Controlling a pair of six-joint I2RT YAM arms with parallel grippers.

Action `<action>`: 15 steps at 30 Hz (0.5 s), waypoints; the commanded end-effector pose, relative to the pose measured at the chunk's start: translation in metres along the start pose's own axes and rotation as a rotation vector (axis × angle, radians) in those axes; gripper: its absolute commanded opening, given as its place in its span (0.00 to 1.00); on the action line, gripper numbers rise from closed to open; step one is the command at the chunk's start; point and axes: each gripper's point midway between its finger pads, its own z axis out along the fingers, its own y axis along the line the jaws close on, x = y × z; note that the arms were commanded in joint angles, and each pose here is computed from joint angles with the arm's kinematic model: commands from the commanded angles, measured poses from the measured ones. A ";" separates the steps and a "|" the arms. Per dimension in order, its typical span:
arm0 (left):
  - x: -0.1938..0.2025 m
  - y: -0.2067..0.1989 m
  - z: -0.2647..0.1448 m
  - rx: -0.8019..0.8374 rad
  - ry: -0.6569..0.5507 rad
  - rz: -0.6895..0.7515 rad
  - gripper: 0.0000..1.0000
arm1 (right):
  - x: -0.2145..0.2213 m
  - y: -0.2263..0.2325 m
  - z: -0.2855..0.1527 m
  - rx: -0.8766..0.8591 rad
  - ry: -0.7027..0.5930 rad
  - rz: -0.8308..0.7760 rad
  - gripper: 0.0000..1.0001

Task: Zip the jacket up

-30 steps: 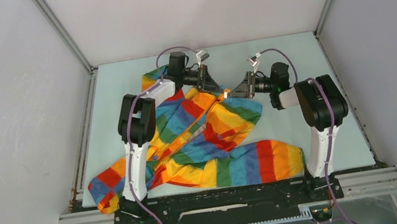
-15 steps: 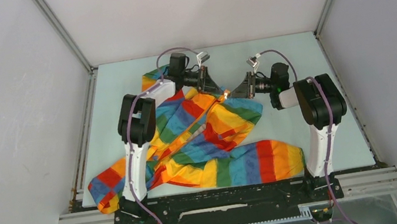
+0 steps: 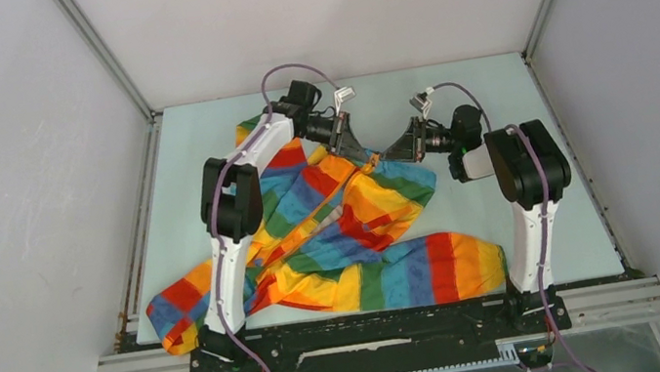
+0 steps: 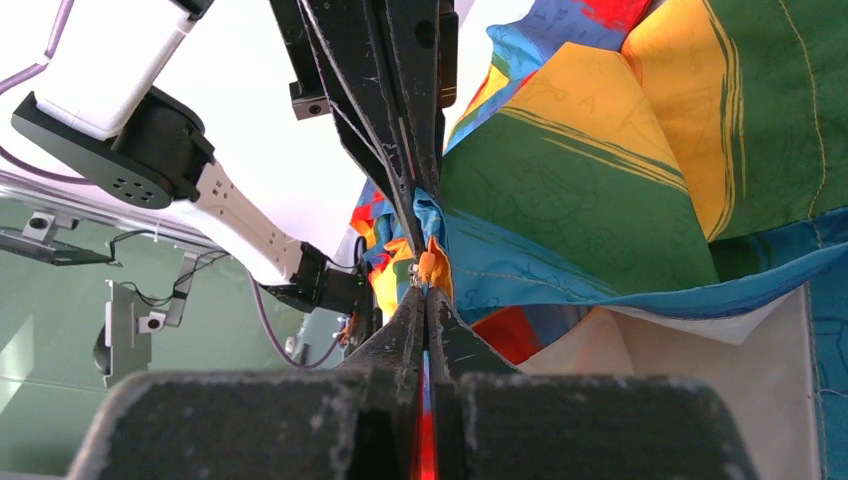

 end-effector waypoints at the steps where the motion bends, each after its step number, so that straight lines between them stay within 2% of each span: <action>1: 0.009 -0.020 0.003 -0.006 0.030 0.021 0.00 | -0.029 0.009 0.001 -0.022 -0.095 -0.085 0.00; 9: 0.005 -0.037 0.005 -0.016 -0.022 0.034 0.00 | -0.038 0.000 0.000 -0.025 -0.209 -0.063 0.00; 15: -0.010 -0.042 0.007 -0.006 -0.129 0.046 0.00 | -0.036 0.000 0.000 0.004 -0.277 -0.065 0.00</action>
